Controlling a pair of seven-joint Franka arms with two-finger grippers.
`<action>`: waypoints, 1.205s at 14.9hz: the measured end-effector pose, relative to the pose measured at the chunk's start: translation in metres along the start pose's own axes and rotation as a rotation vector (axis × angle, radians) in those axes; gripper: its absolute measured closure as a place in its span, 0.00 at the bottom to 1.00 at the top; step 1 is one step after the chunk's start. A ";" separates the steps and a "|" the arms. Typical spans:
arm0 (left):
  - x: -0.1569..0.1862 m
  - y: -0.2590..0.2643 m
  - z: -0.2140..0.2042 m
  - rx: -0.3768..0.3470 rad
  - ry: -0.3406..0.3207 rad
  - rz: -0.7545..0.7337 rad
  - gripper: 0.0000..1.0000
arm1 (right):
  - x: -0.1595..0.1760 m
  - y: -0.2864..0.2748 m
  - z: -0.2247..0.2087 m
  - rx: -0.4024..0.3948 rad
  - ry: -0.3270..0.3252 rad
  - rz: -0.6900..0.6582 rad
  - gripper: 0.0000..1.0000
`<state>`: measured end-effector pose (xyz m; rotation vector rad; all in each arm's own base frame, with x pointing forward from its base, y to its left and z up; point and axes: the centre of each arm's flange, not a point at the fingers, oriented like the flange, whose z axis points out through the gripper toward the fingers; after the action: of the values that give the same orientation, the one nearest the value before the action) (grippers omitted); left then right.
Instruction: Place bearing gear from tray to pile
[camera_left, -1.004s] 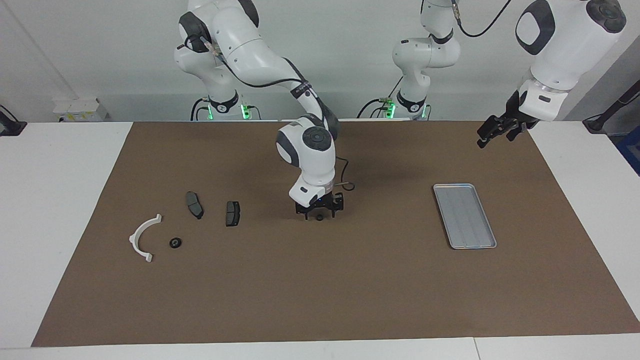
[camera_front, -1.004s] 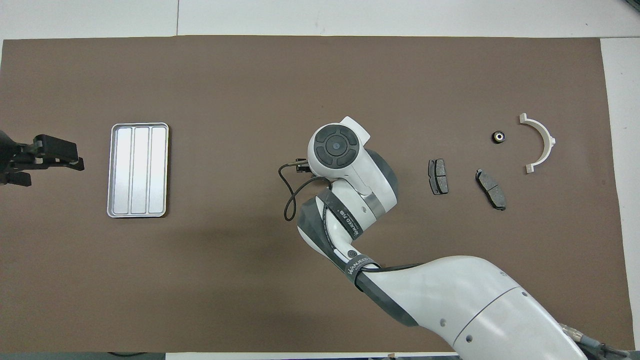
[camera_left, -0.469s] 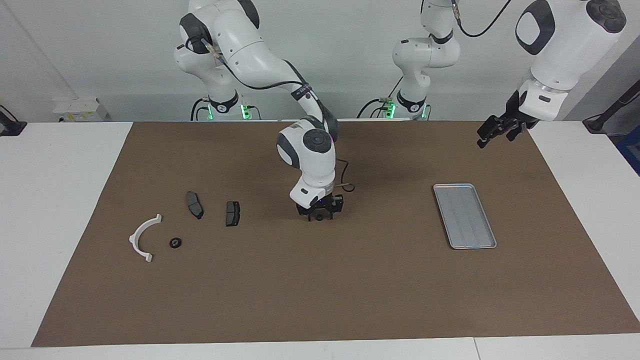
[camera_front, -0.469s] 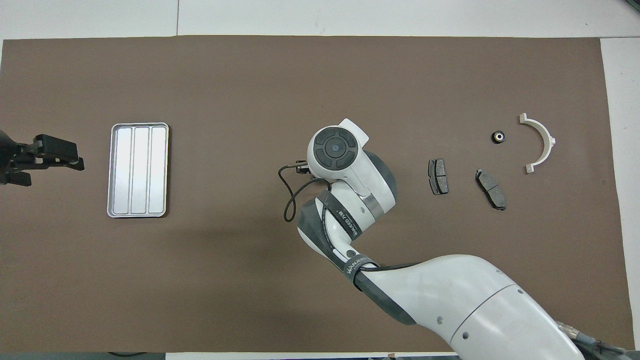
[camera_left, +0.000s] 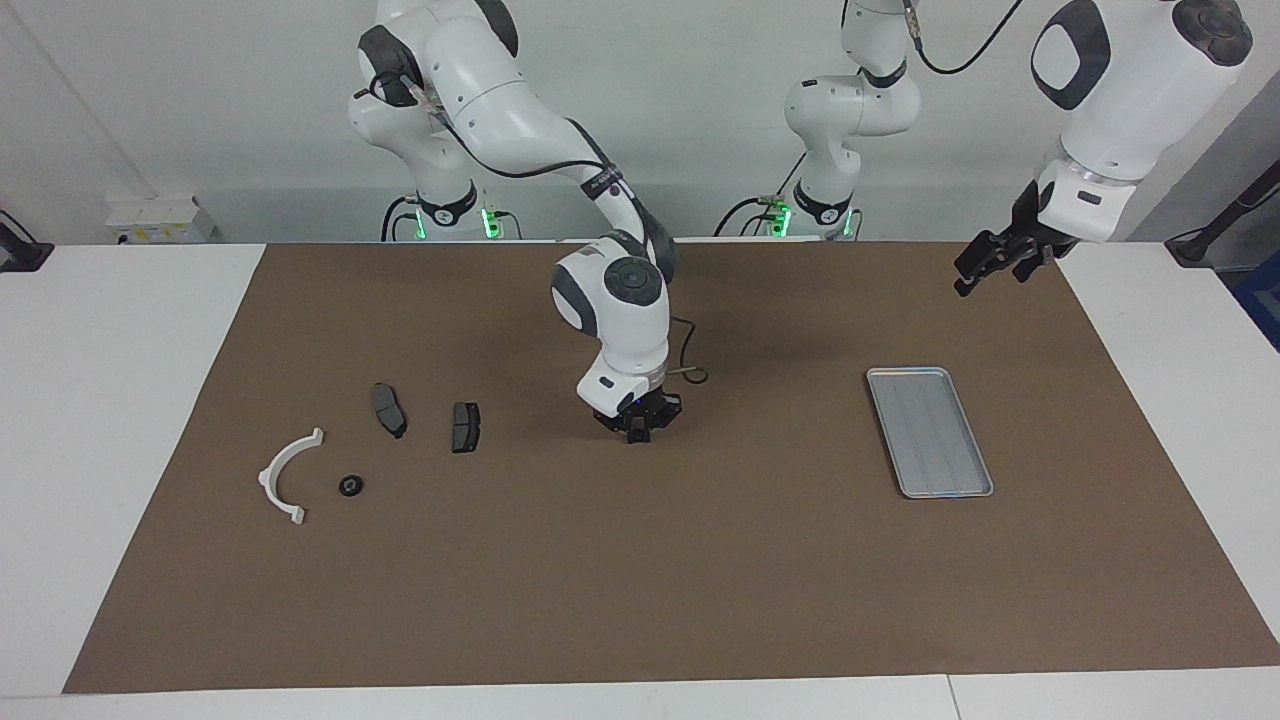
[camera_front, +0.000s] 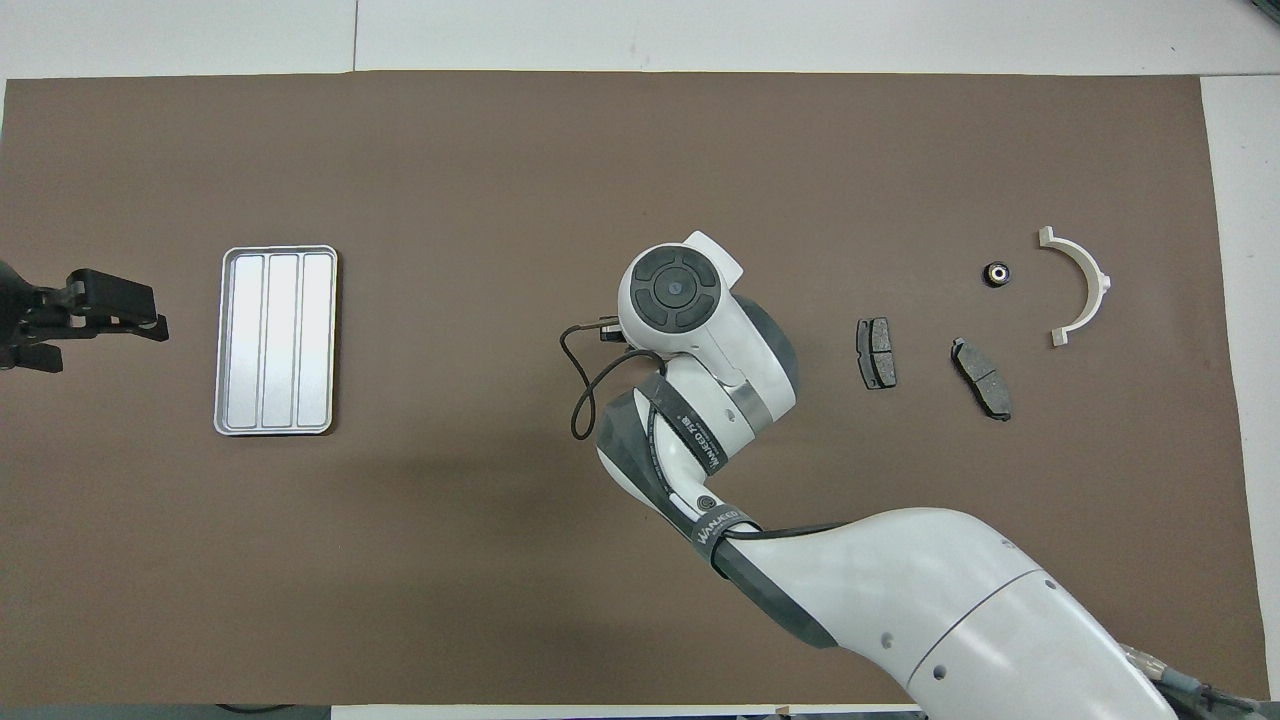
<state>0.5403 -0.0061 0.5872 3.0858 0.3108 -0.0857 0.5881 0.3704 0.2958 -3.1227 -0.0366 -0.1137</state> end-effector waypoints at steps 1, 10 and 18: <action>0.000 0.000 0.000 0.000 0.000 0.000 0.00 | 0.007 0.008 -0.006 -0.005 -0.002 0.003 0.76; 0.000 0.000 0.000 0.000 0.000 0.000 0.00 | 0.101 0.254 -0.091 -0.042 -0.002 -0.159 0.76; 0.000 0.000 0.000 0.000 0.000 0.000 0.00 | 0.097 0.366 -0.058 -0.044 -0.032 -0.259 0.76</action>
<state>0.5403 -0.0062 0.5872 3.0858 0.3106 -0.0856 0.6898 0.0062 0.3553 -3.1471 -0.4454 -0.0680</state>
